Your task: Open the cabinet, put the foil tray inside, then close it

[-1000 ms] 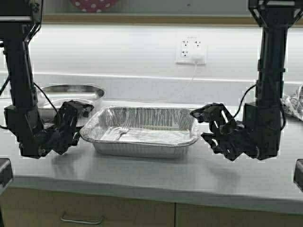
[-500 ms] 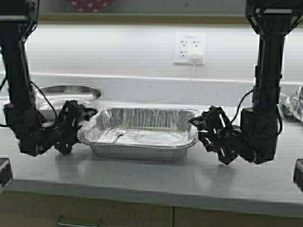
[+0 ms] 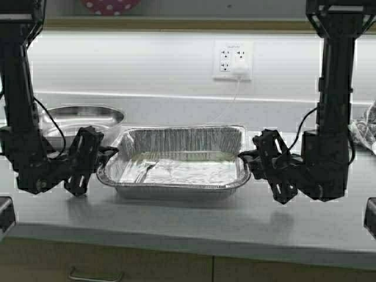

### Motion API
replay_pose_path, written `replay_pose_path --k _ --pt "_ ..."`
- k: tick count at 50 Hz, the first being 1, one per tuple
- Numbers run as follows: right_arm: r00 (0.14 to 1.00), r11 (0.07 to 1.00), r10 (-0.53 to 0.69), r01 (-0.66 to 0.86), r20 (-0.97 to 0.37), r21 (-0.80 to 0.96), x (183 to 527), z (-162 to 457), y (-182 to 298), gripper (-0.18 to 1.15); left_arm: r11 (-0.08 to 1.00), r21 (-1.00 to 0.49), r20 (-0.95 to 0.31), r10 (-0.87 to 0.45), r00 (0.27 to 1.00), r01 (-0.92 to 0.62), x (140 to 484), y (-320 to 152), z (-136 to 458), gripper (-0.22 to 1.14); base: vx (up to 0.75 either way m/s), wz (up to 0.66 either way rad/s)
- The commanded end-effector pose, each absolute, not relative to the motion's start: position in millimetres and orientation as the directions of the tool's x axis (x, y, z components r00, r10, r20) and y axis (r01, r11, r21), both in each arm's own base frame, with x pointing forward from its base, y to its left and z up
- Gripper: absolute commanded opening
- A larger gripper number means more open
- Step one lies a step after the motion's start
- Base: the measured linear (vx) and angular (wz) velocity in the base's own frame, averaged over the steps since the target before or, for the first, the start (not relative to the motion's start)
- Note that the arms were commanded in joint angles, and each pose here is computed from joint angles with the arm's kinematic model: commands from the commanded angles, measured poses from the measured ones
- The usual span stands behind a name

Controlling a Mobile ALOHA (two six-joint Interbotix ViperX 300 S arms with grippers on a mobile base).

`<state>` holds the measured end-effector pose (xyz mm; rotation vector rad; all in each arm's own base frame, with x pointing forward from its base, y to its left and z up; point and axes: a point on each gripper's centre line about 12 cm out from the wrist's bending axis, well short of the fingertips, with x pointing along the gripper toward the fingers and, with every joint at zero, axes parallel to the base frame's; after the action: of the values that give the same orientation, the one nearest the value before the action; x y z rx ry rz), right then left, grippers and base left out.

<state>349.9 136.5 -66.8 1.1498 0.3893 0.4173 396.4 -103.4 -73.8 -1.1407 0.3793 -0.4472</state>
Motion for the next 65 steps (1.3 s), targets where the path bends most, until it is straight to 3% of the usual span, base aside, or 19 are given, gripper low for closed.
replay_pose_path --k 1,24,35,65 --pt "0.862 0.334 0.506 -0.155 -0.039 0.93 346.1 -33.3 133.9 0.08 0.333 -0.924 -0.025 -0.546 0.837 0.19 391.0 -107.5 -38.3 0.02 0.0 0.0" --pt "0.825 0.324 0.555 -0.096 -0.107 0.941 259.8 17.2 128.2 0.08 0.361 -0.913 -0.078 -0.609 0.789 0.189 304.1 -107.0 39.8 0.02 0.0 0.0" --pt "0.831 0.324 0.551 -0.126 -0.079 0.938 227.3 52.8 126.9 0.08 0.367 -0.901 -0.066 -0.643 0.763 0.231 267.4 -115.2 70.9 0.02 -0.02 0.0" --pt "0.874 0.311 0.486 -0.178 0.005 0.934 182.8 109.1 101.3 0.08 0.334 -0.895 0.005 -0.653 0.757 0.294 232.9 -112.6 129.6 0.03 -0.04 -0.02"
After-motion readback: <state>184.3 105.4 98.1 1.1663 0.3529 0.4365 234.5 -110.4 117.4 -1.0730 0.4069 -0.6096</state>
